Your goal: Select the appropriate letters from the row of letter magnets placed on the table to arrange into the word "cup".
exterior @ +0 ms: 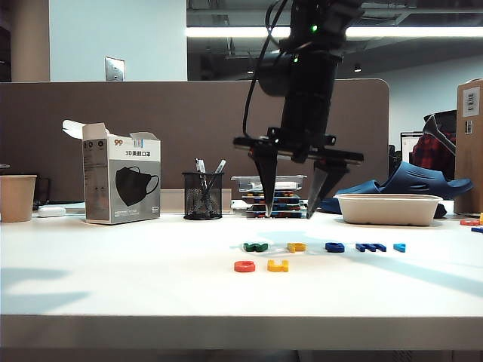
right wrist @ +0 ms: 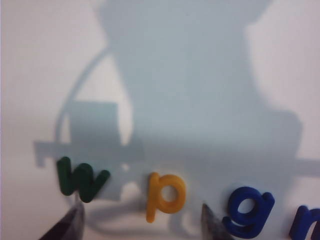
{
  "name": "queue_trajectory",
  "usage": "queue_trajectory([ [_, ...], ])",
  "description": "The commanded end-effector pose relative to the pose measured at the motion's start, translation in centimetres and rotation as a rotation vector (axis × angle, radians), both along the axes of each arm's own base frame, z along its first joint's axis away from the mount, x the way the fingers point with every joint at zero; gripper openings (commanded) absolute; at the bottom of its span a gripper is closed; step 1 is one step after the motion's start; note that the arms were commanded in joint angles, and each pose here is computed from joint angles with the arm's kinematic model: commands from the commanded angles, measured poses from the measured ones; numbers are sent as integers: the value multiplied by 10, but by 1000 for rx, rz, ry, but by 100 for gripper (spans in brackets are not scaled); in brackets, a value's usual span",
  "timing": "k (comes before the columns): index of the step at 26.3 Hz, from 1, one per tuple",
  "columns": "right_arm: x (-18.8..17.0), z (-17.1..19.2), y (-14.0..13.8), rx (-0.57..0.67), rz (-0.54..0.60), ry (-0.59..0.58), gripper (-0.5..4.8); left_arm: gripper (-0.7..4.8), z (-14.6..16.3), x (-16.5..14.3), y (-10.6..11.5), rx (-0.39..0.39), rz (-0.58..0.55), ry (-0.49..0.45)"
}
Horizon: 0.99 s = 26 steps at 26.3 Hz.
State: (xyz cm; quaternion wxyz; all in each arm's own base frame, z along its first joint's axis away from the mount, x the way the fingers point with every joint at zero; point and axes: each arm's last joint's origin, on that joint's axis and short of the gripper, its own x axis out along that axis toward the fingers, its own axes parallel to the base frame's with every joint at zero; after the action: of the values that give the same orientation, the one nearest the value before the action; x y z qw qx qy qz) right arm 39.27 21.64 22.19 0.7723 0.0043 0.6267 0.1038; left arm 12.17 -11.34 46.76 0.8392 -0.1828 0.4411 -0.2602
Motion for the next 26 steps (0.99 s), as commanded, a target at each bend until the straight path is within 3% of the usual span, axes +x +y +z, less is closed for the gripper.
queue_trajectory([
  [1, 1, -5, 1, -18, 4, 13, 295, -5, 1, -1, 0, -5, -5, -10],
  [11, 1, -25, 2, -42, 7, 88, 274, -5, 1, -1, 0, -5, -5, -10],
  [26, 3, -31, 4, -49, 9, 92, 273, -5, 1, -1, 0, -5, -5, -10],
])
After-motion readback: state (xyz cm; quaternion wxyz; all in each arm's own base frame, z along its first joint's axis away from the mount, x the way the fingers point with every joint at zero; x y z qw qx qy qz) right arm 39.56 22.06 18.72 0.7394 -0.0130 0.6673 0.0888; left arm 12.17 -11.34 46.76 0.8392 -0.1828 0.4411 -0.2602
